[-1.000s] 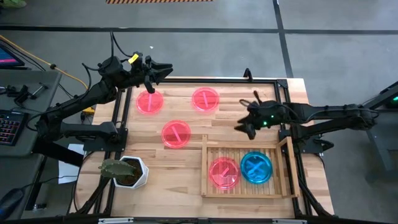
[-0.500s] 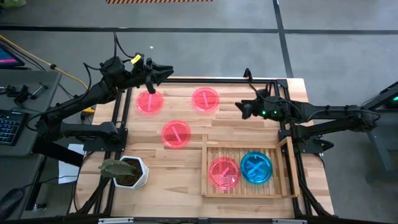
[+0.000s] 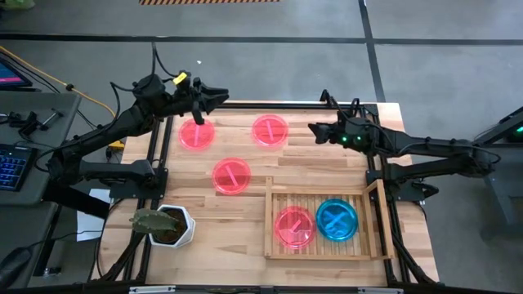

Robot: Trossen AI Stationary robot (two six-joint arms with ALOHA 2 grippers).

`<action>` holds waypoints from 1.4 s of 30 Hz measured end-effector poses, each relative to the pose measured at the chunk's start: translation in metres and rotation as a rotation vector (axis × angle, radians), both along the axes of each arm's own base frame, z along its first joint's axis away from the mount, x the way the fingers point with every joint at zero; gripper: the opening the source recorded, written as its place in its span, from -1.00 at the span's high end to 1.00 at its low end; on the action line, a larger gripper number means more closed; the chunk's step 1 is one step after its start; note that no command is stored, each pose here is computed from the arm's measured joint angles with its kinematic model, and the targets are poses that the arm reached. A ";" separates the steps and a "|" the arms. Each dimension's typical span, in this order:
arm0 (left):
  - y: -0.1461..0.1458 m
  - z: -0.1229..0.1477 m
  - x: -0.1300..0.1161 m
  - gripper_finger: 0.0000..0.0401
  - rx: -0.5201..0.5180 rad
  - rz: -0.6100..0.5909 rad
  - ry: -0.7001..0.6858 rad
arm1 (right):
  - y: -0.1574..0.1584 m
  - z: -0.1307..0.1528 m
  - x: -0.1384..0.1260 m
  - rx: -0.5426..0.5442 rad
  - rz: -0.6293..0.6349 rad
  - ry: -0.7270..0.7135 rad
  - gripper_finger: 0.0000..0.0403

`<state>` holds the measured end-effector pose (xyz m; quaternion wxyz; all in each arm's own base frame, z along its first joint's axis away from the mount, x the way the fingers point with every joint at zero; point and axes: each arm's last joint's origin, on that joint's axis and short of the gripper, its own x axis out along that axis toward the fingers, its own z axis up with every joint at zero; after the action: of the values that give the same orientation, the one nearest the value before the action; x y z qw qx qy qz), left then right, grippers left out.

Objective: Place and stack plates onto a shelf
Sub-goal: Stack the pink plate on top of the pink plate on the shelf

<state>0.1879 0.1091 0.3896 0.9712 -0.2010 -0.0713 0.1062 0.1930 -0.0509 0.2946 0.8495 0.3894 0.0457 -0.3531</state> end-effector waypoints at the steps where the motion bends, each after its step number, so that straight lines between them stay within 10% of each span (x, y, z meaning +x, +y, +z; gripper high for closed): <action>1: 0.000 -0.001 0.000 0.39 0.009 0.001 0.009 | -0.001 -0.001 0.002 0.009 -0.002 -0.004 -0.13; 15: 0.007 -0.021 -0.004 0.39 -0.012 0.050 0.214 | -0.021 -0.034 0.056 0.104 0.037 -0.048 -0.13; 26: 0.020 -0.066 0.014 0.39 -0.212 0.081 0.507 | -0.059 -0.096 0.069 0.439 -0.077 0.077 -0.13; 42: 0.024 -0.062 0.028 0.39 -0.181 0.076 0.404 | -0.104 -0.188 0.112 0.617 -0.186 0.005 0.02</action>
<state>0.2157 0.1326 0.3280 0.9391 -0.2592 0.1269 0.1866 0.3048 -0.1544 0.1067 0.6553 0.6301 0.1171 -0.3998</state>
